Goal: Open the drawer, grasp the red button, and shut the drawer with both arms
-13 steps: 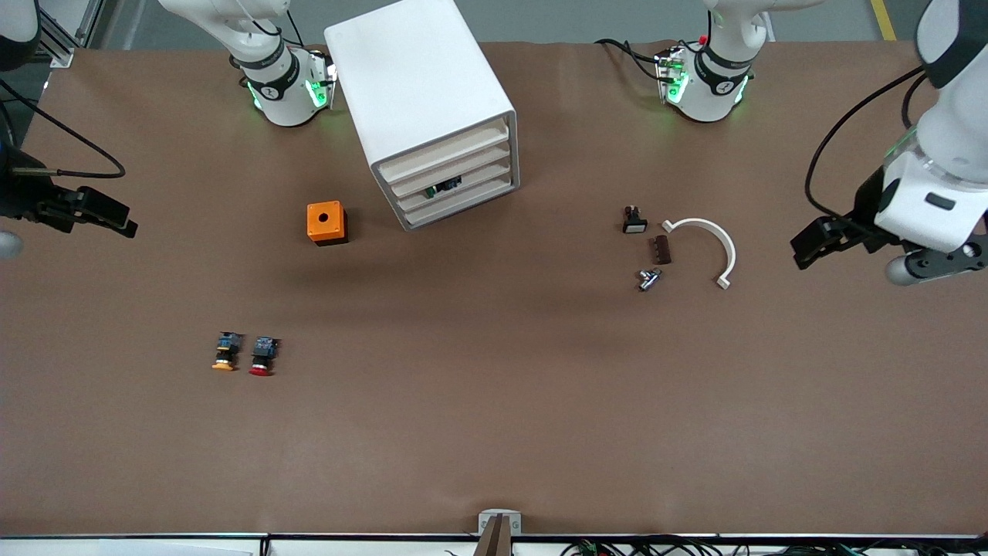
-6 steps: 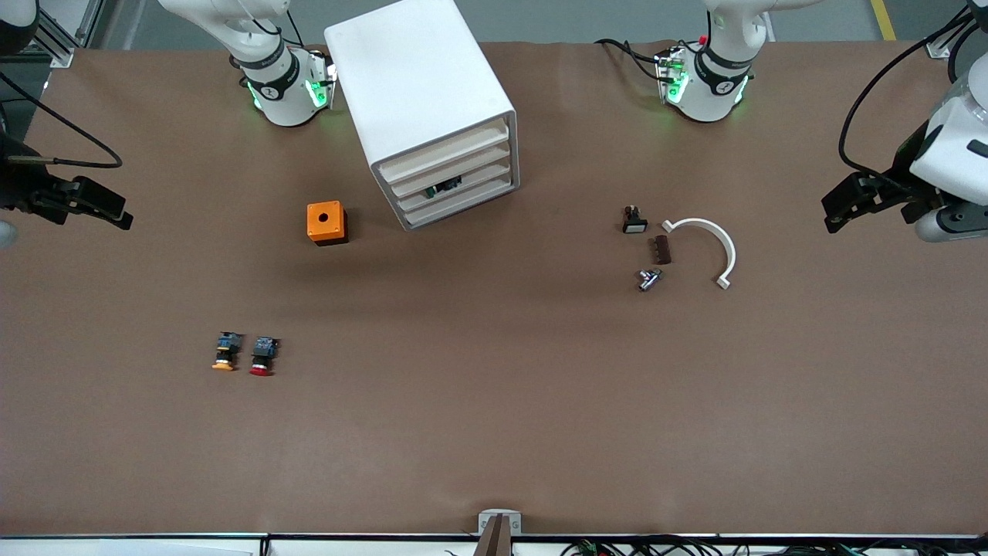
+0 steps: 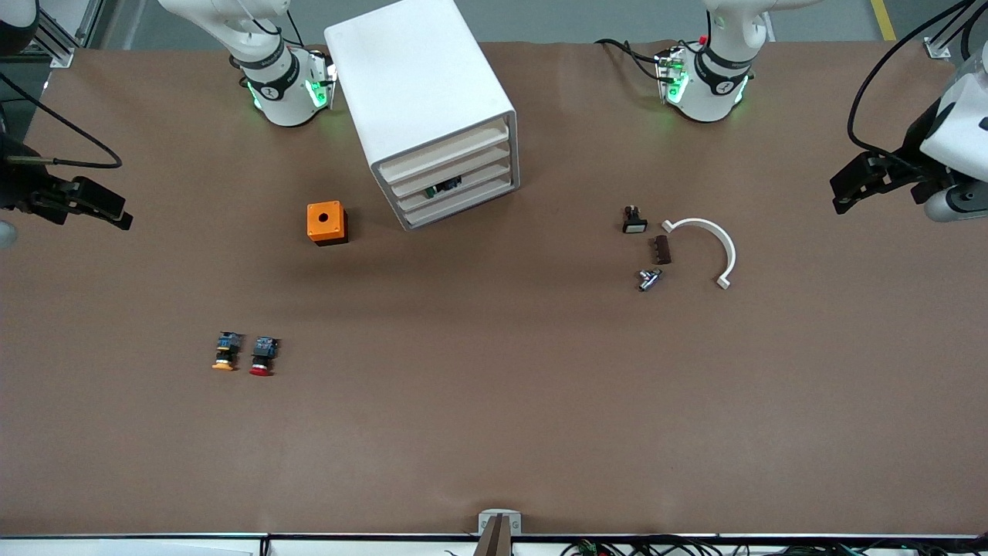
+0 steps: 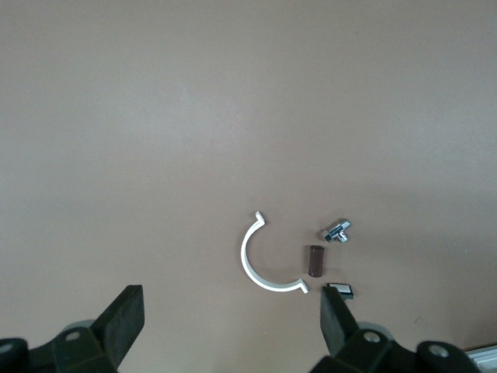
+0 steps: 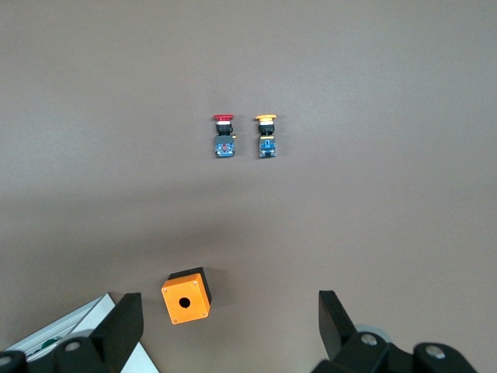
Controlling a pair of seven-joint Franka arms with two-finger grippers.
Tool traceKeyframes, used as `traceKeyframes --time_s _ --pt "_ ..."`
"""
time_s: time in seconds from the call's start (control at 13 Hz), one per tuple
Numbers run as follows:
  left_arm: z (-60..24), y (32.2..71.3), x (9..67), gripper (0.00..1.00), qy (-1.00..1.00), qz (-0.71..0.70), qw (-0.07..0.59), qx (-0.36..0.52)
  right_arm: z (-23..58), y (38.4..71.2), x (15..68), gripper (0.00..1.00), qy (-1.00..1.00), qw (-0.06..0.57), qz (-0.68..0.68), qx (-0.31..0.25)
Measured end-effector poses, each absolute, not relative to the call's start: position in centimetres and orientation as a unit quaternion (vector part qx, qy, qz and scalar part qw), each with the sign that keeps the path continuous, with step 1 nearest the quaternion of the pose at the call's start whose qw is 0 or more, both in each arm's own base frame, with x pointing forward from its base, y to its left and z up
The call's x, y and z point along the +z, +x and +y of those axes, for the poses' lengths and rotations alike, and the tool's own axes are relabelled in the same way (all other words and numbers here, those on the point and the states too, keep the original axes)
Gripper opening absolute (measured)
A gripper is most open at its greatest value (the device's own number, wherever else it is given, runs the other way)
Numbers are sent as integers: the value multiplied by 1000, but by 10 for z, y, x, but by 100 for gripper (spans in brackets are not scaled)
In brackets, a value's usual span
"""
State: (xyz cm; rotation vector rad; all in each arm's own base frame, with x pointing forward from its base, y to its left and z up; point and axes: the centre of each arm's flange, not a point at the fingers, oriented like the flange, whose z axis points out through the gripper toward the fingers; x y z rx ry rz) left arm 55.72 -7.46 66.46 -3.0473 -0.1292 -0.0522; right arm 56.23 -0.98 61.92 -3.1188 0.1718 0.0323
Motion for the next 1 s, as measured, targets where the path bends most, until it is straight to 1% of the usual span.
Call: traceKeyframes --time_s 0.15,0.38,1.0 --pt "-68 556 667 100 -998 -47 31 -15 -10 562 619 100 -998 9 55 11" --pt "-57 549 666 100 -999 -24 28 -5 -10 562 619 100 -998 9 55 11" --pt "-65 502 644 100 -999 -10 39 6 -10 562 618 100 -998 9 55 11"
